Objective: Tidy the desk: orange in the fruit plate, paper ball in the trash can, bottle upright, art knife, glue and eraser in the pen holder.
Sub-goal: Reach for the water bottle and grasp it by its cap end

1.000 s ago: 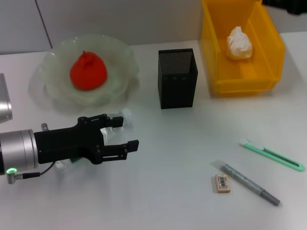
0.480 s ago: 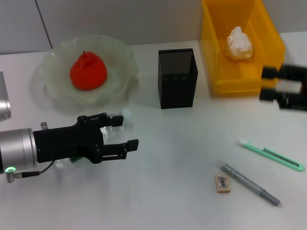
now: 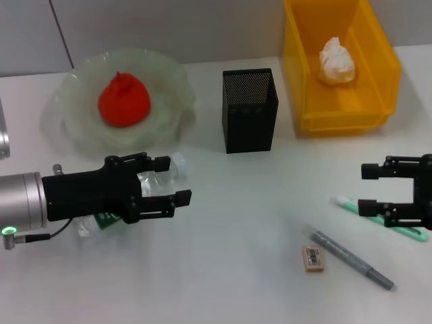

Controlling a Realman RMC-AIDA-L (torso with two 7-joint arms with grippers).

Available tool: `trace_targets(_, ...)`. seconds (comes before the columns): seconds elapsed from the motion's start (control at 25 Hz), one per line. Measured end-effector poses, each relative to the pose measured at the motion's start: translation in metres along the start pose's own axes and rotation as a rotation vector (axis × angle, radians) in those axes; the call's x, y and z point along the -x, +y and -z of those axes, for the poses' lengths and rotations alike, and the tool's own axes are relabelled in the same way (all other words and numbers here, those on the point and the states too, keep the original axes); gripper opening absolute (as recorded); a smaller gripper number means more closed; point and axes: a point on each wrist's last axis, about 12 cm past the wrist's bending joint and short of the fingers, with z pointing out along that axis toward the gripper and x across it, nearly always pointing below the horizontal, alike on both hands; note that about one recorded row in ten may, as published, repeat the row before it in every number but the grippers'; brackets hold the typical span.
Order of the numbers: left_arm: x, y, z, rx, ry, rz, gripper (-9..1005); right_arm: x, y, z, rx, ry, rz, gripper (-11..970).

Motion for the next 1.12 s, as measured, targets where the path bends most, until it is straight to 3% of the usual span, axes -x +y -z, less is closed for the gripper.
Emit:
trace_targets(0.28, 0.012, 0.004, 0.001, -0.005, 0.082, -0.033, 815, -0.011, -0.002, -0.007, -0.065, 0.03, 0.068, 696)
trace_targets(0.64, 0.034, 0.005, -0.001, 0.0, 0.128, -0.083, 815, -0.017, -0.007, -0.012, -0.113, 0.078, 0.069, 696)
trace_targets(0.96, 0.094, 0.006, -0.026, 0.004, 0.302, -0.142, 815, -0.019, -0.006, -0.015, -0.113, 0.074, 0.061, 696)
trace_targets(1.12, 0.112, 0.006, -0.04, 0.023, 0.406, -0.139, 815, -0.019, -0.006, -0.016, -0.112, 0.072, 0.06, 695)
